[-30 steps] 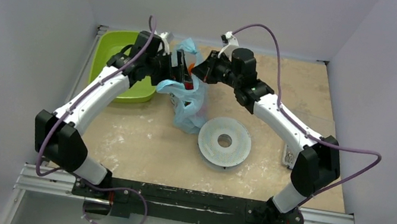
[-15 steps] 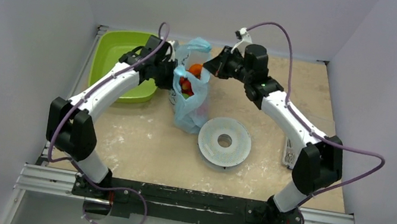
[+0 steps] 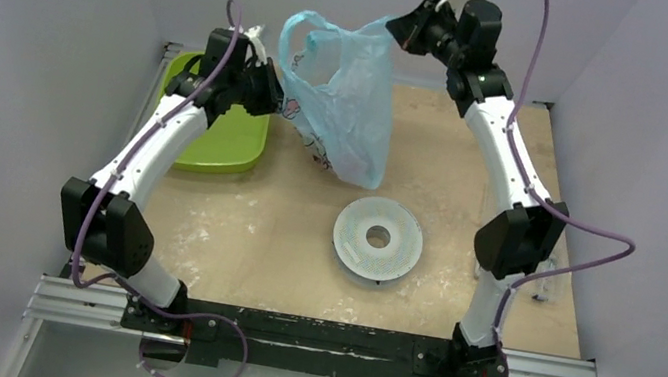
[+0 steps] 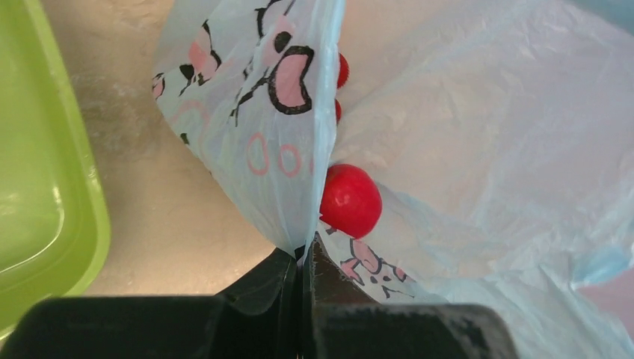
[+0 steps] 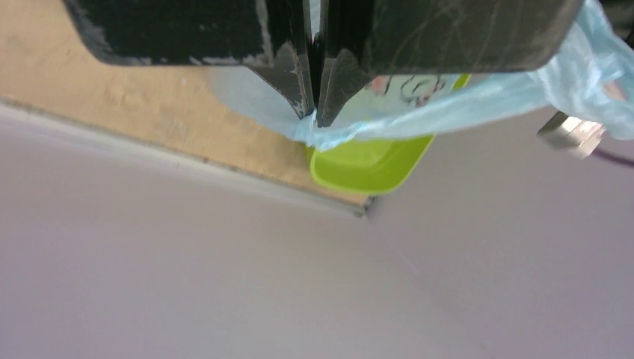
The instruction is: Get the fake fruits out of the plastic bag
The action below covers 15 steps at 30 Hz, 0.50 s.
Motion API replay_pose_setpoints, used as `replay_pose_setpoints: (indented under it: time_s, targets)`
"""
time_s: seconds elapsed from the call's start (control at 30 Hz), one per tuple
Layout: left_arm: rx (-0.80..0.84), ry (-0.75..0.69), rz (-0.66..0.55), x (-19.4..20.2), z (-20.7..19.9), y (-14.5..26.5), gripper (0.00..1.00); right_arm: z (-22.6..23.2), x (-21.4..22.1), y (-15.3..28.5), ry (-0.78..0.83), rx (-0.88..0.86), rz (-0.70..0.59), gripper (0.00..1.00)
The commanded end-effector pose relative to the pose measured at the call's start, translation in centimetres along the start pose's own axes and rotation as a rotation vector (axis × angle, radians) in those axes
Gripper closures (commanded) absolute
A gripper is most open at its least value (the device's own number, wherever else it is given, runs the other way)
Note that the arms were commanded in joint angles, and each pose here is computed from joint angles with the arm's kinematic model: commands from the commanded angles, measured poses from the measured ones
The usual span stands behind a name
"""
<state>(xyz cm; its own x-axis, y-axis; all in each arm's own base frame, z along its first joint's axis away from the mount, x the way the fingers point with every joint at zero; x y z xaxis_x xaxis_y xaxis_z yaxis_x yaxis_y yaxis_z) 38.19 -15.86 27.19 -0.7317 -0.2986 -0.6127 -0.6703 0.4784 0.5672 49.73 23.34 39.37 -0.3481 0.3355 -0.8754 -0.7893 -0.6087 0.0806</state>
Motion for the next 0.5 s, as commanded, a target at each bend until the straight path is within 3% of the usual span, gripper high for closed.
replay_pose_setpoints:
  time_s: [0.0,0.17,0.33,0.47]
  targets:
    - [0.174,0.047,-0.096,-2.5,-3.6,1.0,1.0,1.1,-5.6,-0.2,0.13,-0.048,-0.1,1.0]
    - [0.218,0.158,-0.064,-0.2,-2.7,-1.6,1.0,1.1,-5.2,-0.5,0.148,-0.079,-0.11,1.0]
    - [0.174,0.171,-0.016,3.7,-1.5,-3.2,1.0,-1.2,1.7,0.8,0.0,-0.014,-0.012,1.0]
    - [0.174,0.164,0.003,5.7,-1.3,-3.4,1.0,-0.4,4.3,3.2,-0.031,-0.007,0.02,0.95]
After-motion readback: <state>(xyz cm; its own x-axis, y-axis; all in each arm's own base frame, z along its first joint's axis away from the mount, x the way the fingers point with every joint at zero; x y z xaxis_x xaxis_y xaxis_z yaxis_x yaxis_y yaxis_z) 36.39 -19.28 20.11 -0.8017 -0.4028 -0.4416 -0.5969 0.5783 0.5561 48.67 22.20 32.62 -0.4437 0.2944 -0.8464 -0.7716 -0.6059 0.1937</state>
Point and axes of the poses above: each gripper's point midway between its finger pads, its own y axis back along the fingers, its own z axis along the line the jaws close on, x = y × z, the point moved 3 cm from there along y, back along the fingers, and after that the axes turned 1 degree about -y, right-handed, at the moved point
